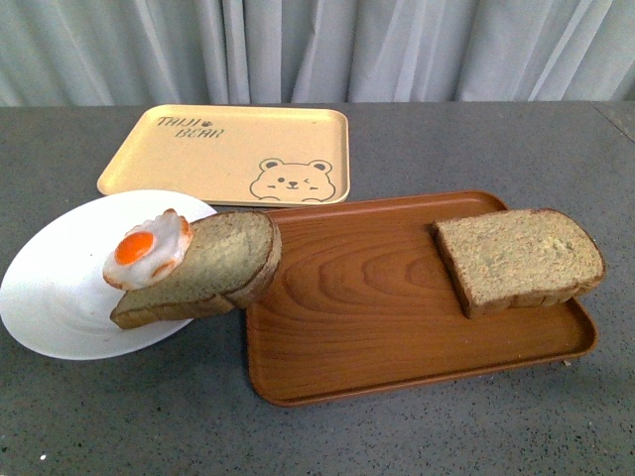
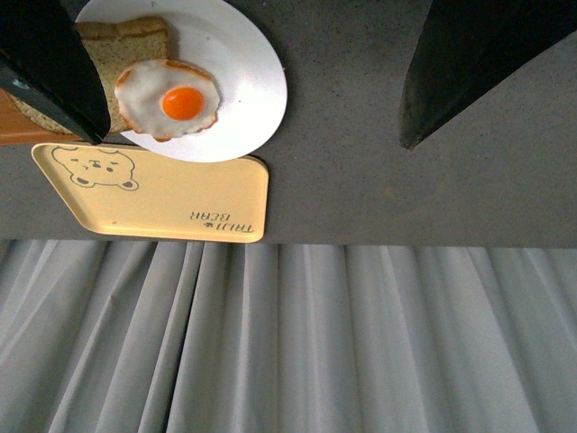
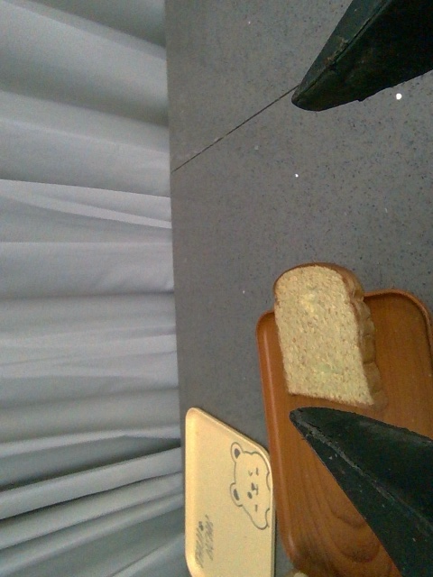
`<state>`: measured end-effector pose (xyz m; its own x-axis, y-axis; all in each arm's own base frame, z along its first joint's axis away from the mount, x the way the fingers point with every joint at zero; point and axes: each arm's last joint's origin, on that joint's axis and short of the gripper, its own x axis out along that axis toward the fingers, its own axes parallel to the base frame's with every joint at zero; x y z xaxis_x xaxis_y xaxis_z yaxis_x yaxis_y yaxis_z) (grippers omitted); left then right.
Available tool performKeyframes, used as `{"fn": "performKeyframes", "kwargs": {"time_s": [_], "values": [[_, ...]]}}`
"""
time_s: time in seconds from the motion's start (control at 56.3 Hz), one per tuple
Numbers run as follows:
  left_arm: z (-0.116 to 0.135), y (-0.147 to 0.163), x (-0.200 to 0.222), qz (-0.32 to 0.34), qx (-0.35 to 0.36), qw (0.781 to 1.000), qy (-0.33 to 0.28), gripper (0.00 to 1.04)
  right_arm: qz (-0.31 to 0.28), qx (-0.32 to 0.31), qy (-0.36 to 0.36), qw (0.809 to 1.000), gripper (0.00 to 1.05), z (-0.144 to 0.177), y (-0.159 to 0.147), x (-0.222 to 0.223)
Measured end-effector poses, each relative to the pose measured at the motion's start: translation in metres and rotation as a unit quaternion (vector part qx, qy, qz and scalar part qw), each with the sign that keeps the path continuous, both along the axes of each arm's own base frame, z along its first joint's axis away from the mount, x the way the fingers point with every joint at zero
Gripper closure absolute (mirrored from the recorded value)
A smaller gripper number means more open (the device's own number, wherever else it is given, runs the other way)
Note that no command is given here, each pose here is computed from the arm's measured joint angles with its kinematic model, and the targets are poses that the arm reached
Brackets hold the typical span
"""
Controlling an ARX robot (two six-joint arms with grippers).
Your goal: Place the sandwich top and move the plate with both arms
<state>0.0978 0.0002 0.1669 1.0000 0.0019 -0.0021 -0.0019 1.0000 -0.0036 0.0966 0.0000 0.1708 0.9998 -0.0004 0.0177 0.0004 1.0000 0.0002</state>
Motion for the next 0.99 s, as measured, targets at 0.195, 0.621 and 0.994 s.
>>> {"fn": "performKeyframes", "kwargs": {"time_s": [0.195,0.621,0.994], "values": [[0.000,0.000,0.000,0.000,0.000,1.000,0.000,0.09,0.000,0.000,0.000,1.000,0.09,0.000,0.000,0.000],[0.000,0.000,0.000,0.000,0.000,1.000,0.000,0.09,0.000,0.000,0.000,1.000,0.09,0.000,0.000,0.000],[0.000,0.000,0.000,0.000,0.000,1.000,0.000,0.09,0.012,0.050,0.192,0.980,0.09,0.020,-0.020,0.057]]}}
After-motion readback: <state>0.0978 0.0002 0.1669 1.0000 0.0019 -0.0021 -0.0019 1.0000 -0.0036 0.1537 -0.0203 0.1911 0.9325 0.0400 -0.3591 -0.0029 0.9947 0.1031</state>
